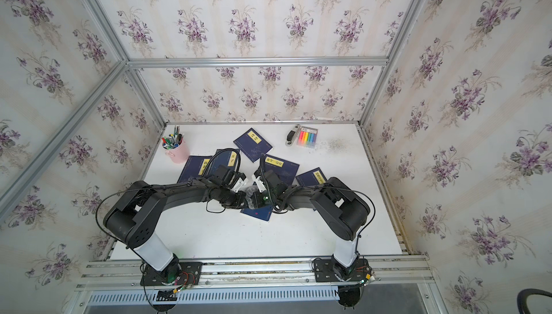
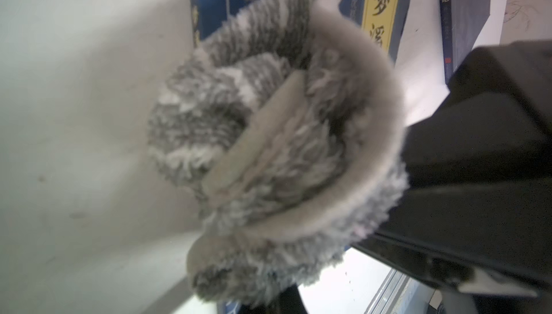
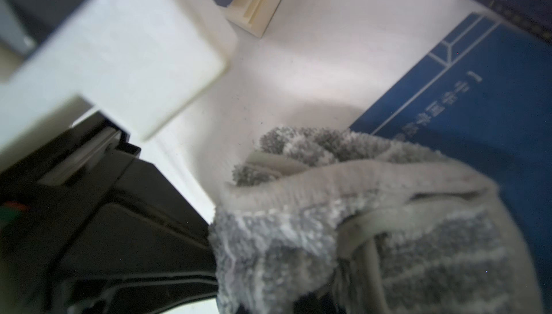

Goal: Wipe the cover of the book
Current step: Wipe the dirt from the cover of the book.

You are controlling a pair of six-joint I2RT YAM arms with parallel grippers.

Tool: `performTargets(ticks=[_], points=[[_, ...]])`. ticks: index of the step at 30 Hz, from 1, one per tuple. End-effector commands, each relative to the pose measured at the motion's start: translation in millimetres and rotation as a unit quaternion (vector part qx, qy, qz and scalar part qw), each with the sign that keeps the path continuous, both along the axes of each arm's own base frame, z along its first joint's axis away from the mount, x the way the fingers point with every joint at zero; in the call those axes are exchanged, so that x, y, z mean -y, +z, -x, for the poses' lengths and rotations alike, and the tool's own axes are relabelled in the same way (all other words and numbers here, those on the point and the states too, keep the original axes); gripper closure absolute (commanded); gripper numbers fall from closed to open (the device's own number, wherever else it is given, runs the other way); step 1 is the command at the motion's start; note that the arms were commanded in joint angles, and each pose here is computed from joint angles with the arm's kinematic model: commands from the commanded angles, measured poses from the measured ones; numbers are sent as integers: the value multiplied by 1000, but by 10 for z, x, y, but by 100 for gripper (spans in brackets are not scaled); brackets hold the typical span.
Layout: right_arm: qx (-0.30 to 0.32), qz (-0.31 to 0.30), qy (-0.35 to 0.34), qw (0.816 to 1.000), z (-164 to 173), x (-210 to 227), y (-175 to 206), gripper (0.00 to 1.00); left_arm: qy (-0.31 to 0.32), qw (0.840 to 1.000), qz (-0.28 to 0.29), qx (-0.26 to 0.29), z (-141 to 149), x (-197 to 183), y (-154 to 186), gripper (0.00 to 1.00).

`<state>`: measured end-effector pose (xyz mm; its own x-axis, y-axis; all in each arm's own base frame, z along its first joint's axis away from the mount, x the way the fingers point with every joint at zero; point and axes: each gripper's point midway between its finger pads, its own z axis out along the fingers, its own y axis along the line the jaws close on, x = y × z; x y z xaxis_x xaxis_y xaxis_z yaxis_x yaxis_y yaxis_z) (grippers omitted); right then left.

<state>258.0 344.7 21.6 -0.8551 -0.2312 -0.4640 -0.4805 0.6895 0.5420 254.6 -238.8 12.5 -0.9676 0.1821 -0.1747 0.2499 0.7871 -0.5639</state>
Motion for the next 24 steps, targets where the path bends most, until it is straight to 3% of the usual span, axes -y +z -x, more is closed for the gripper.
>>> performTargets(ticks=[1, 7, 11, 18, 24], points=[[-57, 51, -32, 997, -10, 313, -296, 100, 27, 995, -98, 3, 4, -326, -266, 100], [-38, 52, -103, 993, -728, 502, -290, 100, 28, 995, -100, 4, 0, -335, -261, 100], [-32, 54, -114, 992, -855, 518, -276, 100, 29, 994, -101, 4, -4, -345, -257, 100], [-43, 51, -97, 993, -624, 579, -277, 100, 27, 994, -104, -5, 2, -341, -295, 100], [-66, 54, -7, 996, 99, 368, -315, 100, 32, 994, -108, 4, -17, -363, -278, 100]])
